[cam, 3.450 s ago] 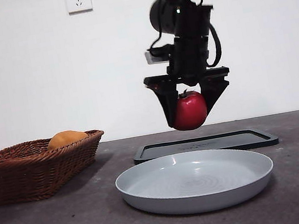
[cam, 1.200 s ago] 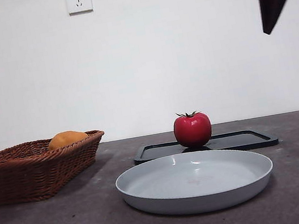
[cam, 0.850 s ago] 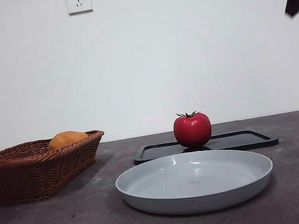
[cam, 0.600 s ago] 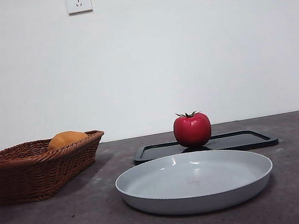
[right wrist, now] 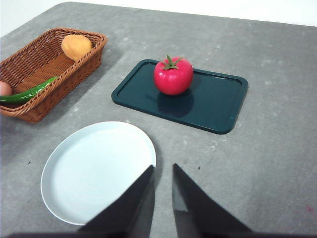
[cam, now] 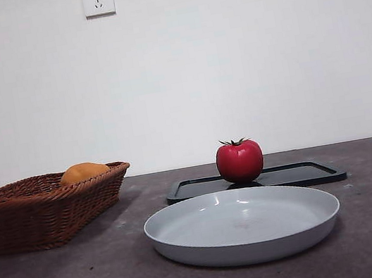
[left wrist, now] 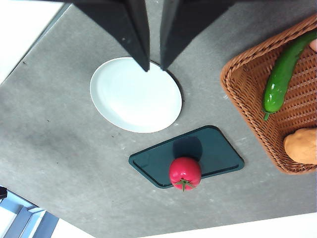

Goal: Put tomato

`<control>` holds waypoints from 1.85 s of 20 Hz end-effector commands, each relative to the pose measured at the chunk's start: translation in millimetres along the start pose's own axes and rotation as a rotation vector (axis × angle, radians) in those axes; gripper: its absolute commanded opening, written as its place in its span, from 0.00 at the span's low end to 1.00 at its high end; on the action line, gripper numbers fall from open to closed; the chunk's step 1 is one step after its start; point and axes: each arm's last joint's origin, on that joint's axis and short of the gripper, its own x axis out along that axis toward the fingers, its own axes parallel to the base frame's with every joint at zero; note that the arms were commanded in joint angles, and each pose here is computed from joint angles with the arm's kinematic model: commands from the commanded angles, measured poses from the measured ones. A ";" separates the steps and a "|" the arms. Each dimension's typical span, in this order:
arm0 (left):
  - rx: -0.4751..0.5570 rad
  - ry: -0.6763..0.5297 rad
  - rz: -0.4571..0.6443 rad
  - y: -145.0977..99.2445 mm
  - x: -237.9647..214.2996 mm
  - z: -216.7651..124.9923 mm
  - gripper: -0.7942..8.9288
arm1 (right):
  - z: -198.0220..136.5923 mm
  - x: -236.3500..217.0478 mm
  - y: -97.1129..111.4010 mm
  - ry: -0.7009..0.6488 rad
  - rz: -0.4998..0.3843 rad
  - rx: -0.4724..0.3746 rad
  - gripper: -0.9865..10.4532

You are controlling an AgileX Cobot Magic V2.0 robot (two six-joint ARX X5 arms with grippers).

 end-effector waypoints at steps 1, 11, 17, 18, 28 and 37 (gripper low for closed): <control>0.002 -0.017 -0.006 -0.9 -1.6 3.8 0.11 | 3.0 -1.7 1.1 -0.014 0.008 0.007 0.13; 0.077 0.009 0.232 24.0 21.3 -41.7 0.11 | 3.0 -1.7 1.1 -0.014 0.008 0.007 0.13; -0.007 -0.175 0.472 53.3 49.2 -108.2 0.11 | 3.0 -1.7 1.1 -0.014 0.008 0.007 0.13; -0.031 -0.211 0.491 55.2 51.7 -115.3 0.11 | 3.0 -1.7 1.1 -0.014 0.008 0.007 0.13; -0.126 -0.274 0.581 66.0 66.4 -154.8 0.11 | 3.1 -1.8 1.1 -0.015 0.009 0.007 0.13; -0.146 -0.274 0.725 72.7 62.6 -157.7 0.11 | 3.1 -1.8 1.1 -0.014 0.009 0.007 0.13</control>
